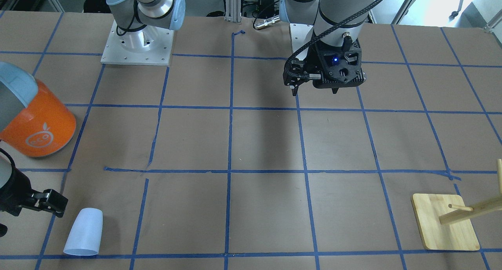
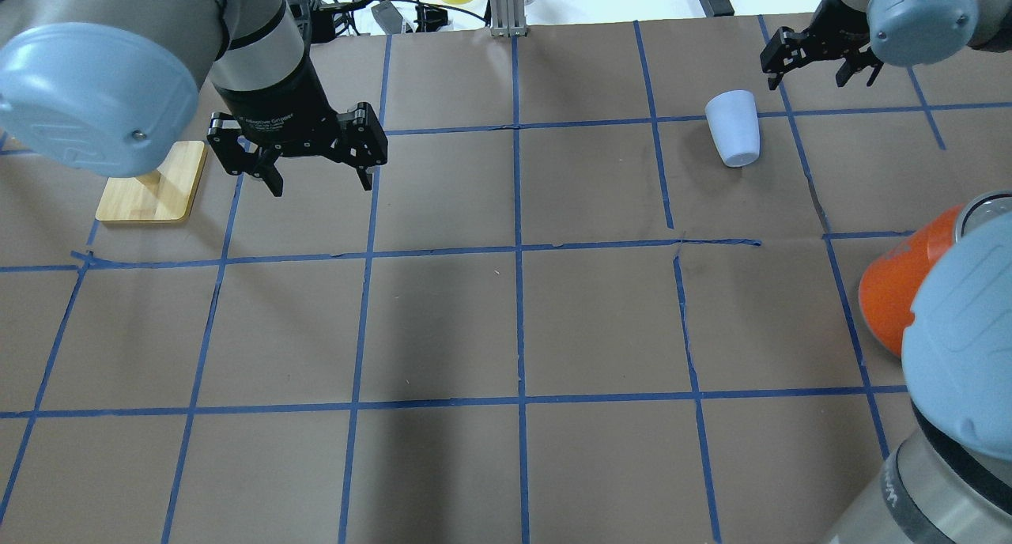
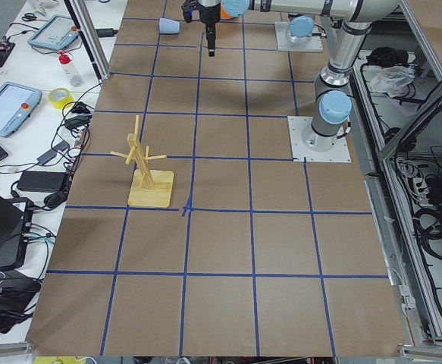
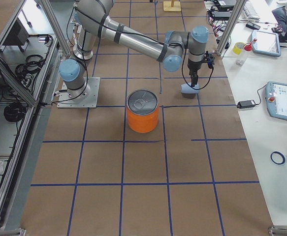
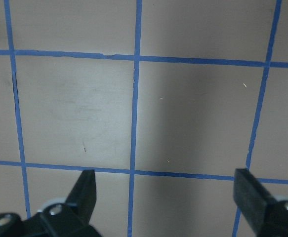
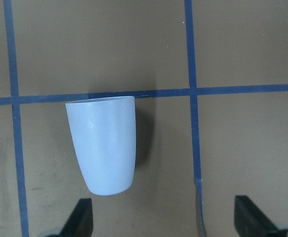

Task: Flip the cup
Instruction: 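Move the right gripper over the upside-down pale blue cup and lower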

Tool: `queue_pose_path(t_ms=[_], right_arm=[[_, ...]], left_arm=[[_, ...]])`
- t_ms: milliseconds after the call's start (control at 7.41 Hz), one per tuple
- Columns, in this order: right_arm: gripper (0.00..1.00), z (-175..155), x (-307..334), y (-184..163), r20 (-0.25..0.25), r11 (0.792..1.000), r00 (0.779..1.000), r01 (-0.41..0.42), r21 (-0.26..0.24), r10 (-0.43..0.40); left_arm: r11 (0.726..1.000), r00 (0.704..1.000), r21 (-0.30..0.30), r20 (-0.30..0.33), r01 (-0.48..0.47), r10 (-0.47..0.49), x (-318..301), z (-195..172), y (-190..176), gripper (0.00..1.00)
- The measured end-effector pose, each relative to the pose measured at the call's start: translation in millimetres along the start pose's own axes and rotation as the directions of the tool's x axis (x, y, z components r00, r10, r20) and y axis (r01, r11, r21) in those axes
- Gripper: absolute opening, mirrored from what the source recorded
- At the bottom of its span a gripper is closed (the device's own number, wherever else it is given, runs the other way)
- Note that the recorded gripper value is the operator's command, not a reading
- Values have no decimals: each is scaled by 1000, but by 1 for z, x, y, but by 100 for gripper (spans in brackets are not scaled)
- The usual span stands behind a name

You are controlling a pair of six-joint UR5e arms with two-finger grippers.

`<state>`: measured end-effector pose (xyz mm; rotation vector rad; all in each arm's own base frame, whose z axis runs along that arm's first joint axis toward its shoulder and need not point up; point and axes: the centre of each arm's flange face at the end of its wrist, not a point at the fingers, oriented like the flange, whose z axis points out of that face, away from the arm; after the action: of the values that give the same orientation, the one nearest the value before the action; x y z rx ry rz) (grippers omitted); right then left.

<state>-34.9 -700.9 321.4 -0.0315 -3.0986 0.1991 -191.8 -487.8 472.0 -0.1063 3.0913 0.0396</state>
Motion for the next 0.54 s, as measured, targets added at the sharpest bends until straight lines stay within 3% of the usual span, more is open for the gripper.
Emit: queue_pose_path(t_ms=[540], right_arm=[[100, 54, -25, -5, 27, 997, 997, 73, -26, -73]], left_arm=[[1000, 1000, 2, 0, 1, -1, 0, 2, -2, 100]])
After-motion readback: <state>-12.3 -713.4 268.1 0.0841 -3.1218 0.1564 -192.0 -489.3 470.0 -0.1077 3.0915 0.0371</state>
